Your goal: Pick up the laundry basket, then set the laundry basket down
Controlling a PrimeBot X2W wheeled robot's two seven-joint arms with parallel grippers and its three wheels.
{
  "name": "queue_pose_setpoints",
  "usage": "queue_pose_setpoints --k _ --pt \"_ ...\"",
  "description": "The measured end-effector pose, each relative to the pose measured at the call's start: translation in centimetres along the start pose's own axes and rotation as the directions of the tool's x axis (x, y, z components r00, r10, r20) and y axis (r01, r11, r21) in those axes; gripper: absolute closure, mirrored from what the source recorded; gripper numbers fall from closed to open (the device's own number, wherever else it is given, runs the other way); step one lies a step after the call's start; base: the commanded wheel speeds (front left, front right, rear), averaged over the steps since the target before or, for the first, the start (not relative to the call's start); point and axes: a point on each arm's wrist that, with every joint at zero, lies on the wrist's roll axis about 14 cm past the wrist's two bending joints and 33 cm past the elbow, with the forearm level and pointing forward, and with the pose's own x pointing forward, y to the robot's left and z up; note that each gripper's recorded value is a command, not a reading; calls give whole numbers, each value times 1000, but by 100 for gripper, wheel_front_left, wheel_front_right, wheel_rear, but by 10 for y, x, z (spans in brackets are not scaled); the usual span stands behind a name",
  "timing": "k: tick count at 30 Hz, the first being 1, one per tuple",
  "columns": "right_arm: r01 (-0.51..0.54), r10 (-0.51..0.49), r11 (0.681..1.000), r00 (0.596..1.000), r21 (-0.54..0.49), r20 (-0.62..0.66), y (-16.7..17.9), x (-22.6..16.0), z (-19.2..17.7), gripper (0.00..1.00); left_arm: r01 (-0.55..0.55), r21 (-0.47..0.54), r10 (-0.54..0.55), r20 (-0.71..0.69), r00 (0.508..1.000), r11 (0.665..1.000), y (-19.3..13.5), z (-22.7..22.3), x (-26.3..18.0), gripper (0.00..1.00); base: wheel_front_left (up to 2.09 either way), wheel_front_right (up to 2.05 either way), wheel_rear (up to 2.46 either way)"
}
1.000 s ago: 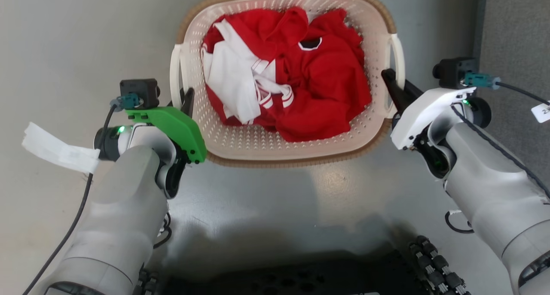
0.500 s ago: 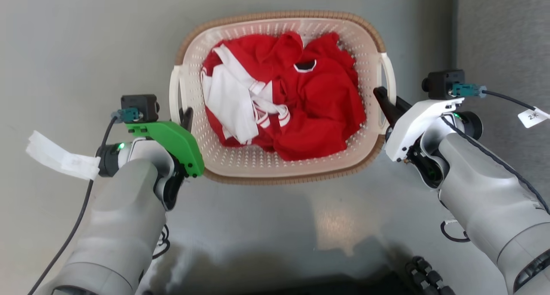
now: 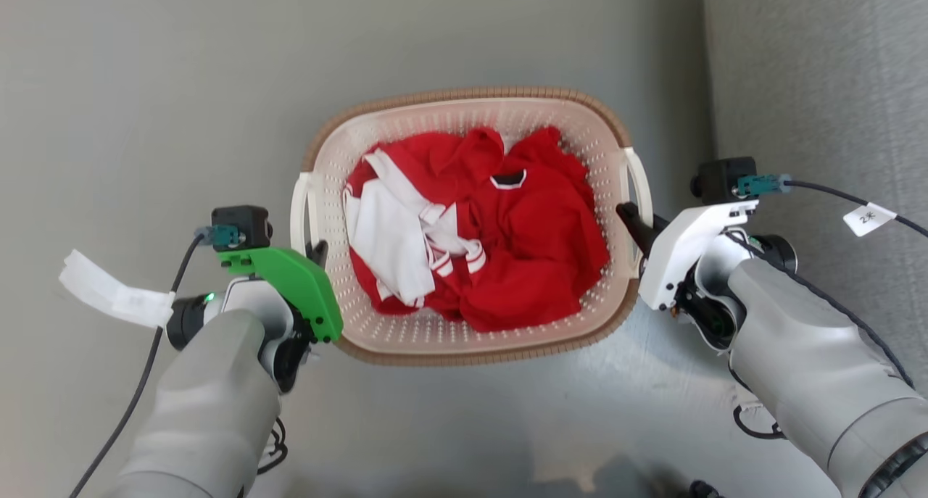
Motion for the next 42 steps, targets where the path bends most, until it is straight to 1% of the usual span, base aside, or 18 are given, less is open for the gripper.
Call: queue_pose_setpoints --k 7,14,19,27,35,42 --pt "-1 1 1000 1000 1 4 9 -22 7 100 13 -3 -13 -2 1000 1000 -12 1 -22 100 0 0 0" --pt "-18 18 1000 999 4 -36 26 -44 -8 100 -5 10 5 -48 999 1000 -14 -15 -47 100 0 0 0" --pt "-17 18 1000 998 19 -55 32 -60 -20 100 -1 9 1 -69 998 1000 -21 -24 -63 100 0 0 0" --pt "-20 20 1000 996 2 -88 41 -83 -35 100 6 27 -4 -89 996 1000 -29 -39 -87 100 0 0 0" --pt "-24 23 1000 998 -16 -66 46 -98 -29 100 22 58 -18 -71 997 998 -40 -33 -99 100 0 0 0" --pt "-21 20 1000 997 -19 -77 46 -103 -30 100 29 40 -25 -98 995 999 -44 -38 -103 100 0 0 0"
